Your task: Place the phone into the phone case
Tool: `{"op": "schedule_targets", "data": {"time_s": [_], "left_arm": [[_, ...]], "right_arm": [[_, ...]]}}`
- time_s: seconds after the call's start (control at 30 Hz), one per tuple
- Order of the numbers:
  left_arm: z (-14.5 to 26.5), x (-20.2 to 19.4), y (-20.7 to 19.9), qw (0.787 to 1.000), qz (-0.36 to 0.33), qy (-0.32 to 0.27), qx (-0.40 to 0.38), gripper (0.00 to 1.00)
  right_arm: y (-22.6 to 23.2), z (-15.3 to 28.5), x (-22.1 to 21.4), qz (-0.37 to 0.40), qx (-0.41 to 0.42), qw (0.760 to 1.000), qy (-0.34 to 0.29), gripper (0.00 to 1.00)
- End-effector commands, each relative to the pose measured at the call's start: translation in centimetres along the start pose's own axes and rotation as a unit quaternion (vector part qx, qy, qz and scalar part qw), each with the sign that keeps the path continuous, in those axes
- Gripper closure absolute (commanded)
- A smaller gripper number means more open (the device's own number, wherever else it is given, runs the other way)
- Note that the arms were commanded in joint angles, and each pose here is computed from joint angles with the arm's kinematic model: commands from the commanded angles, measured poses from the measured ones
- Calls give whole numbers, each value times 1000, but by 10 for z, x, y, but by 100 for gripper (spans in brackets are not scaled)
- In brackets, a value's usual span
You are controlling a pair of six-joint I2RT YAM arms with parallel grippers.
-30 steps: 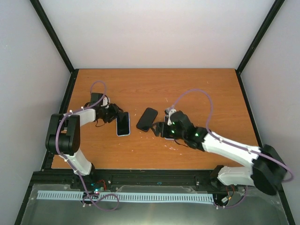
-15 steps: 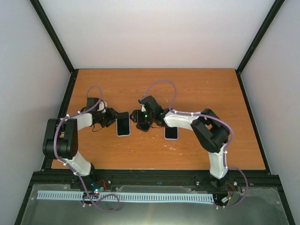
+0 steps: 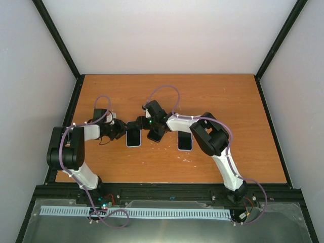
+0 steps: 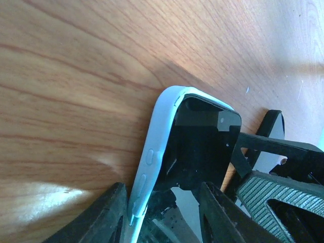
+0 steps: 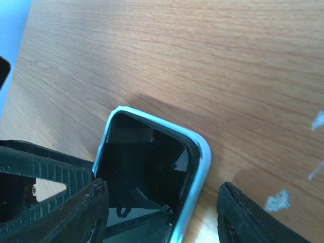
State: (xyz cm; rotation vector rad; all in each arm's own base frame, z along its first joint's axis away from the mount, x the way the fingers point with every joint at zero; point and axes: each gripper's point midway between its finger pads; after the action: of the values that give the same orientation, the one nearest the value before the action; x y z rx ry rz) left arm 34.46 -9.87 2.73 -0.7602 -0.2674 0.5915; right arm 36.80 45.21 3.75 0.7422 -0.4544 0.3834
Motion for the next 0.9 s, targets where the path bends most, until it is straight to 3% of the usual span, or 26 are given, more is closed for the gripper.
{"op": "schedule_targets", "data": {"time_s": [0.0, 0.13, 0.3, 0.63, 0.87], "left_arm": [[-7, -8, 12, 1000, -3, 15, 4, 62], [-11, -12, 16, 1000, -2, 22, 3, 71], [-13, -13, 16, 1000, -3, 26, -6, 73], [-13, -12, 15, 1000, -7, 26, -5, 58], [-11, -14, 21, 1000, -9, 21, 10, 57]], "right_arm": [[-10, -14, -15, -12, -2, 999, 35, 42], [3, -19, -11, -22, 40, 998, 39, 40], [32, -13, 2, -42, 126, 991, 33, 40], [72, 15, 17, -47, 230, 972, 7, 40], [83, 30, 25, -58, 274, 960, -19, 40]]}}
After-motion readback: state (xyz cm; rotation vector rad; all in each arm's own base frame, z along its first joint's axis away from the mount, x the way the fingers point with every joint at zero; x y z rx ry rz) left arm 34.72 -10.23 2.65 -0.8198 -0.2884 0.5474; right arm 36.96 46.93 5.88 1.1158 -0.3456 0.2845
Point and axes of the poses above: each gripper's point midway between its finger pads, its own z axis back along the fingers, its own y axis along the line the jaws close on, x = y × z, and after that the axes turned 7 degrees about z, right-handed
